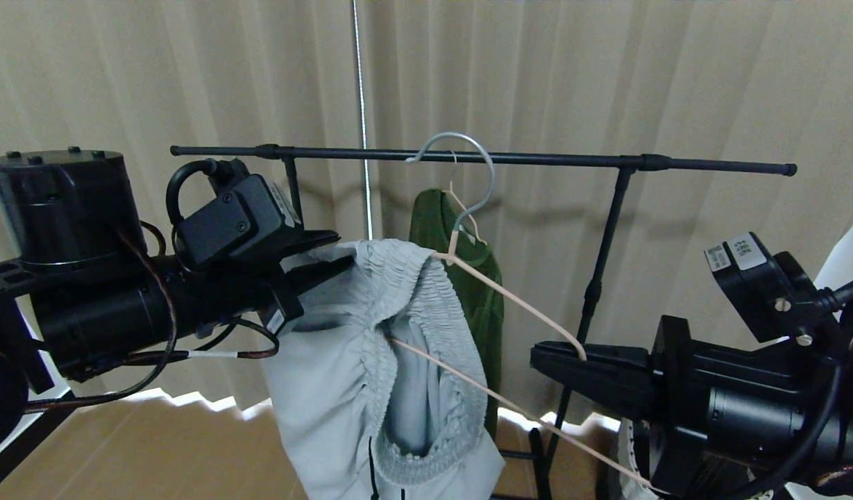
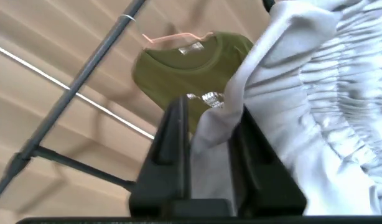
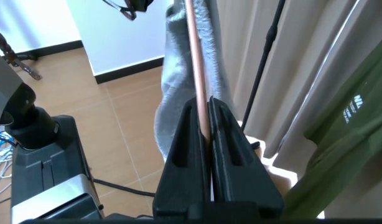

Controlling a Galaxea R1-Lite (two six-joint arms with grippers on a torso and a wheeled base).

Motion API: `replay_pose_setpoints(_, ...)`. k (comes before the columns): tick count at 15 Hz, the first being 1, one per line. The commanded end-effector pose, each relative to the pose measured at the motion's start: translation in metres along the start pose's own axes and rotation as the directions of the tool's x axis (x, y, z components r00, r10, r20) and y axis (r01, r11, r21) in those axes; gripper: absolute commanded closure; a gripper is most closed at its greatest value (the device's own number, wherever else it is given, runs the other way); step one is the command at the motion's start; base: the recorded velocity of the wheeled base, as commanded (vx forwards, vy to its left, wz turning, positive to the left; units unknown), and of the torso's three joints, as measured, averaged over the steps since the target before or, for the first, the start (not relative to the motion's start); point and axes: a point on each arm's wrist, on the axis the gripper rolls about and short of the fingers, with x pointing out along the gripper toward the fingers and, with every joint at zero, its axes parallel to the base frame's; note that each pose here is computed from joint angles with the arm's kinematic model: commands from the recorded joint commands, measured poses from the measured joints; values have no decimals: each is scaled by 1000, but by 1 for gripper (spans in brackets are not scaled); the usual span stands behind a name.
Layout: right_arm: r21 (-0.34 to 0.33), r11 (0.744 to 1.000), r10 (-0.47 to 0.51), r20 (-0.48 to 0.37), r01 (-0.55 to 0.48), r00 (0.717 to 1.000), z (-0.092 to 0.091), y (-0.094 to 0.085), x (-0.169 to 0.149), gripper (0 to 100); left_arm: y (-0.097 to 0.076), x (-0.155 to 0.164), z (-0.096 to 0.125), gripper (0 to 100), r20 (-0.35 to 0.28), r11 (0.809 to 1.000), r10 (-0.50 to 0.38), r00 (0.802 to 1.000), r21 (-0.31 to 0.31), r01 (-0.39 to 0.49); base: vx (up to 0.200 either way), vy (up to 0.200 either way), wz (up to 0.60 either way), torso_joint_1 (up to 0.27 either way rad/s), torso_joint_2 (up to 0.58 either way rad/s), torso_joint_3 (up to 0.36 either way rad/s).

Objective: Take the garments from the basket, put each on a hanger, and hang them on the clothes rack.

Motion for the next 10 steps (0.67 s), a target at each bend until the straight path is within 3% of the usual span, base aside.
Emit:
replay_pose_setpoints(1,-2,1000,3,4,-3,1000,1,1,-1,100,0,1,-1,100,-1,1000,3,1000,-7,-3,0,0,0,0,0,0)
replay_pose_setpoints(10,-2,1000,4,10,-4,1000,3,0,0,100,-7,0,0,100,28,1000,7,1000,1,-7,0,0,0,0,0,0)
